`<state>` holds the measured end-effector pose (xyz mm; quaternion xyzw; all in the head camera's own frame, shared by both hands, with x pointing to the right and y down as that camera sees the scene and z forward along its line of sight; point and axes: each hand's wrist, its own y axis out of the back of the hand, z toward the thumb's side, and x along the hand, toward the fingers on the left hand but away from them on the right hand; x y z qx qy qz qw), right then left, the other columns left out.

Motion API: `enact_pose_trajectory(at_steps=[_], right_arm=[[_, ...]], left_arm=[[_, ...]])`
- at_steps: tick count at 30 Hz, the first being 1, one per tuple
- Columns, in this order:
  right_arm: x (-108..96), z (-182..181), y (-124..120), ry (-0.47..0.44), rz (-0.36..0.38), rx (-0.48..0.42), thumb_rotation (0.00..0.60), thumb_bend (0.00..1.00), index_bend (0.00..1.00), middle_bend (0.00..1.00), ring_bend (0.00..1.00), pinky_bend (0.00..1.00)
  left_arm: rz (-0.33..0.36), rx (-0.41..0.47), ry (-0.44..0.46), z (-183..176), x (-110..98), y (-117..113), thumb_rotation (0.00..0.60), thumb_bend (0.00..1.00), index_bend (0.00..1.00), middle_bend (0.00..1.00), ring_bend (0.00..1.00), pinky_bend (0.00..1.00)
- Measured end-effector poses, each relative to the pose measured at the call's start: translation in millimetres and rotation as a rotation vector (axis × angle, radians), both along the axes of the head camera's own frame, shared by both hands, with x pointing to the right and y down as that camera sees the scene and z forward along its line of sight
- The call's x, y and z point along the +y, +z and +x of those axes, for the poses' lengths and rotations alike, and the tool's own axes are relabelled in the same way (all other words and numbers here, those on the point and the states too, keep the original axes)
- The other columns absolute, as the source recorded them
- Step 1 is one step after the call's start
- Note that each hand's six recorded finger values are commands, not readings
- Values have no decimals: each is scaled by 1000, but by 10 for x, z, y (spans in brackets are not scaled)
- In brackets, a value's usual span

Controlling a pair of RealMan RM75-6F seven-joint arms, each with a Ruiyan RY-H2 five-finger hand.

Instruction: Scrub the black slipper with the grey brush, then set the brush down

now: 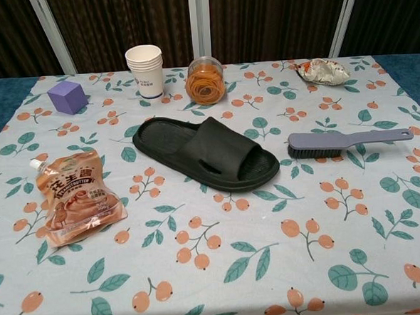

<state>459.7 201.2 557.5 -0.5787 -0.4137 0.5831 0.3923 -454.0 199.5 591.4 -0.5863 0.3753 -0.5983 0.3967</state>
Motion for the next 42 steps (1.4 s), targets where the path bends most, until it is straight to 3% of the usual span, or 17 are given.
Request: enact_pose_trajectory(at_steps=[13,21,27,35,42], right_arm=[[-6,-4,-5,-3,-7,-20,600,55,0,93,0,50],[-240,-122,132,-55,-54,-29,600,51,0,152,27,75],[-552,-334,450,-117,-170,-45,600,48,17,180,44,88],[-1046,-709,1033,-182,-328,-54,600,44,197,325,173,155],[-1213,-891,1414,-204,-417,-26,600,44,298,393,223,196]], left_arm=[[18,-7,-15,-5,30,-14,600,84,148,159,101,161],[16,2,-17,-16,60,-6,600,84,148,159,101,161],[6,7,-21,-37,86,17,600,84,148,159,101,161],[-4,14,-30,-59,100,48,600,84,148,159,100,161],[-13,13,-39,-85,118,63,600,85,148,159,101,161]])
